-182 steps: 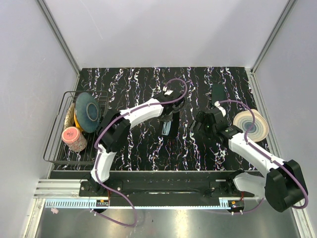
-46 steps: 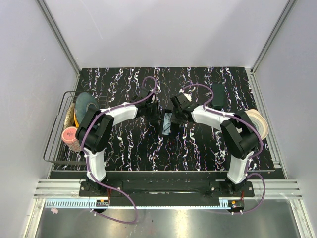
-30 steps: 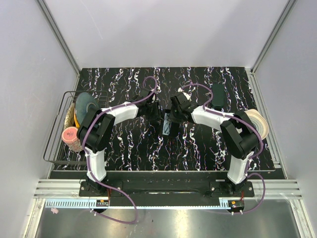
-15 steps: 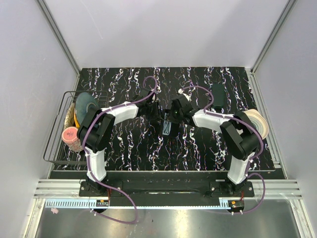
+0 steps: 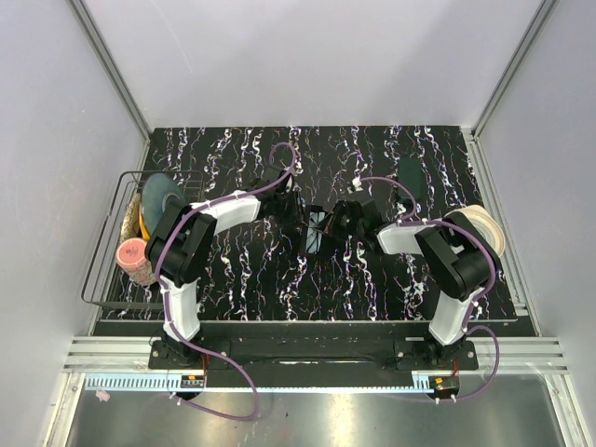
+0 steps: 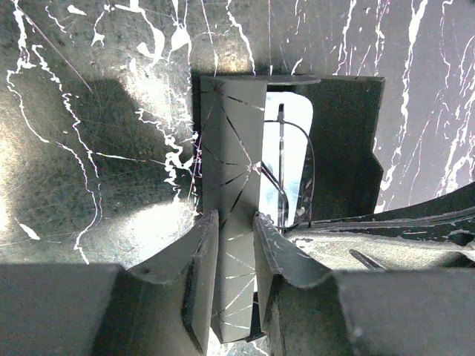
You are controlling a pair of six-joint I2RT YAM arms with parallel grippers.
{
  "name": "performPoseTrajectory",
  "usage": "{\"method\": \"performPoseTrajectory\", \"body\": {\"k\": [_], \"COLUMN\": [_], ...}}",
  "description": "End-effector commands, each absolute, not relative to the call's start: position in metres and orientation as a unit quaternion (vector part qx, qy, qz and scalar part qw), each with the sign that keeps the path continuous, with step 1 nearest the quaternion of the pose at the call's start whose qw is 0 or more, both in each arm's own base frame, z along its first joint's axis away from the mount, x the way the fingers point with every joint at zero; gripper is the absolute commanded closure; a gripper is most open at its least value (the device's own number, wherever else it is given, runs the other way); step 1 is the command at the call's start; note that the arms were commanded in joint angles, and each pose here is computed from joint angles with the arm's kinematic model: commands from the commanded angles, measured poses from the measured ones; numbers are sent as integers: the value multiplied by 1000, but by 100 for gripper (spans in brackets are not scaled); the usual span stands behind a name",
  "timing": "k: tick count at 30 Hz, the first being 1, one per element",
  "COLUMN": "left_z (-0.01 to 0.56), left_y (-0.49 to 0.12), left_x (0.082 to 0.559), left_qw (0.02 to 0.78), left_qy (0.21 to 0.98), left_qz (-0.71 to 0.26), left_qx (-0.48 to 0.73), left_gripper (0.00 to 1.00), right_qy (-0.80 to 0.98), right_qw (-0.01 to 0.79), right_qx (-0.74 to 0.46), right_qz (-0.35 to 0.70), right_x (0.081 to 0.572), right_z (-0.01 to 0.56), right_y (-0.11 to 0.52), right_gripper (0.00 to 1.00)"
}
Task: Organize the sunglasses
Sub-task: Adjust the sunglasses in the sunglasses case.
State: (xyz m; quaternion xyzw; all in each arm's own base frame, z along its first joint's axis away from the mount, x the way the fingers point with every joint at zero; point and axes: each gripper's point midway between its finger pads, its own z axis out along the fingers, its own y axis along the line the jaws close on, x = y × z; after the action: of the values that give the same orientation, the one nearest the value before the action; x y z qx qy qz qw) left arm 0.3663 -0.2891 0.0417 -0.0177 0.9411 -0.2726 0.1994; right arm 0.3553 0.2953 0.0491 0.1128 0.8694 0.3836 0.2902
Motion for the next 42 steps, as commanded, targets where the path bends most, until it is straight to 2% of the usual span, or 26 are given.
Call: {"method": "performPoseTrajectory", "body": {"k": [1,13,22,25,26,33,42], "left_z": [45,43,40,39,40,39,39], "left_y": [-292,-293,-292,-292,-292,-292,-290], "left_x": [373,371,370,370,371,372,374], "left_qw": [206,200,198,197,199,199,200], "left_qy": [939,940,941,941,940,942,942], "left_qz": [-274,-277,-276,-275,-276,-272,-268], "left_qx": [-12,-11,-10,-11,-11,-13,-15], "left_gripper": [73,77,79,79,79,79,78], "right_qy": [848,826,835,840,841,839,844], "right_qw": [278,282,291,290,291,296,308], "right_qx": [113,120,153,162,161,157,154], "right_qz": [438,472,441,429,427,429,411], "right_x": [347,353,364,362,361,361,363], "right_z": [54,48,43,41,42,55,75], "right_y": [304,314,305,300,299,299,293], "right_gripper": [100,100,100,88,79,67,59]}}
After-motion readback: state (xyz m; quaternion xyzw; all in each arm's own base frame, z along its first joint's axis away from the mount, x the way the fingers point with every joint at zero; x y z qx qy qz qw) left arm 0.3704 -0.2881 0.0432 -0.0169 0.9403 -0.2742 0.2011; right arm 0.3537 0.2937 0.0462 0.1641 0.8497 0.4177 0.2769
